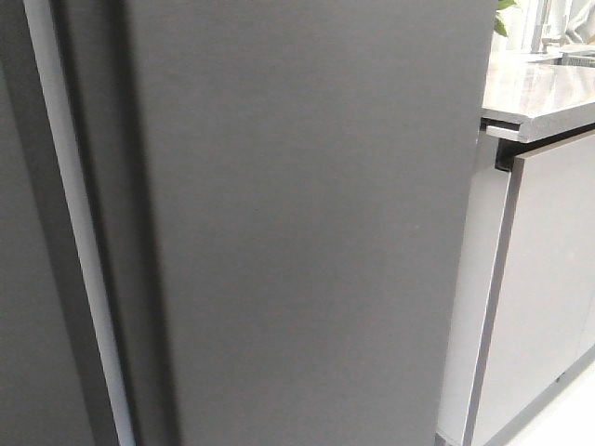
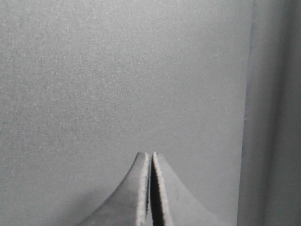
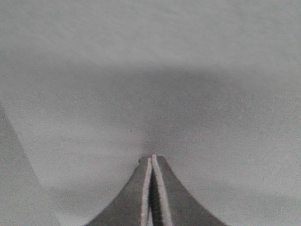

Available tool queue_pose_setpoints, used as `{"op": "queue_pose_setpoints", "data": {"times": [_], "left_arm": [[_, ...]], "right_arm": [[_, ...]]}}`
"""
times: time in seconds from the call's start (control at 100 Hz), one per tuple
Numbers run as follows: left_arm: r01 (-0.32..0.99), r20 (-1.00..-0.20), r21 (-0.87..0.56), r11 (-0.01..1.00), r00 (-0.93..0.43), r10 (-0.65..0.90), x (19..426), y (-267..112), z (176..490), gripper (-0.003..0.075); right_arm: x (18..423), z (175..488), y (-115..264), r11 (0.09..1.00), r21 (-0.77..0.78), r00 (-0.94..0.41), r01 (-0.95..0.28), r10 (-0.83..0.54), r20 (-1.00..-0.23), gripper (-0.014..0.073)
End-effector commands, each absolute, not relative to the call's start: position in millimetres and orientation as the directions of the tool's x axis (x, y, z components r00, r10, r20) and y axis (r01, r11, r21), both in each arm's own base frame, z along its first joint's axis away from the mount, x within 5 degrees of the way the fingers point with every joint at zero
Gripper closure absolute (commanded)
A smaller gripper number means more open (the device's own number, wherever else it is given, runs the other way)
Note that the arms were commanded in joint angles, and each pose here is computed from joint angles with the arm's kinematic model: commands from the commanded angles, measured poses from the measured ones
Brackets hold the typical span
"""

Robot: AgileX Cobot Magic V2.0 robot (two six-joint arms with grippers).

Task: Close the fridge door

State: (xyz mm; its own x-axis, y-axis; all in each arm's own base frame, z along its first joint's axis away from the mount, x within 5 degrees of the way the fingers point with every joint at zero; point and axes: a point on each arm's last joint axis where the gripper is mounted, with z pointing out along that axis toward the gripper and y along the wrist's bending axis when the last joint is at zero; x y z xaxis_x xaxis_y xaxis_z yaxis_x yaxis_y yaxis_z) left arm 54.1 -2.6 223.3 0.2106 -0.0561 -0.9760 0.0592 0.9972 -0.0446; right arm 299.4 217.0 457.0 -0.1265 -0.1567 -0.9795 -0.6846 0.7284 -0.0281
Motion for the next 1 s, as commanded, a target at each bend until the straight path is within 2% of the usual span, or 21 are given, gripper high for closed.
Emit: {"op": "queue_pose_setpoints", "data": {"times": [0.0,0.26,0.47,0.64,0.8,0.99], "left_arm": [[0.058,-0.964,-0.053,0.997,0.257,-0.066,53.8,-2.1,218.4,0.074],[0.056,-0.964,-0.053,0.997,0.257,-0.065,53.8,-2.0,218.4,0.074],[0.056,-0.964,-0.053,0.997,0.257,-0.065,53.8,-2.0,218.4,0.074],[0.056,-0.964,-0.053,0.997,0.257,-0.065,53.8,-2.0,218.4,0.074],[0.056,-0.964,-0.053,0.997,0.257,-0.065,53.8,-2.0,218.4,0.074],[0.056,-0.964,-0.053,0.997,0.257,-0.065,53.8,-2.0,218.4,0.074]], "right_arm": [[312.7,473.1,220.5,0.757,-0.041,-0.03,-0.652,-0.079,-0.996,0.064],[331.5,456.9,231.4,0.758,-0.054,-0.052,-0.65,-0.115,-0.992,0.0639],[311.8,478.3,217.1,0.751,-0.109,-0.012,-0.651,-0.153,-0.988,0.0639],[286.8,506.5,179.1,0.777,-0.108,-0.018,-0.621,-0.151,-0.988,0.0638],[257.3,522.7,131.9,0.846,-0.162,-0.013,-0.509,-0.196,-0.981,0.0638],[188.2,524.3,88.5,0.876,-0.167,0.011,-0.453,-0.181,-0.983,0.0638]]}}
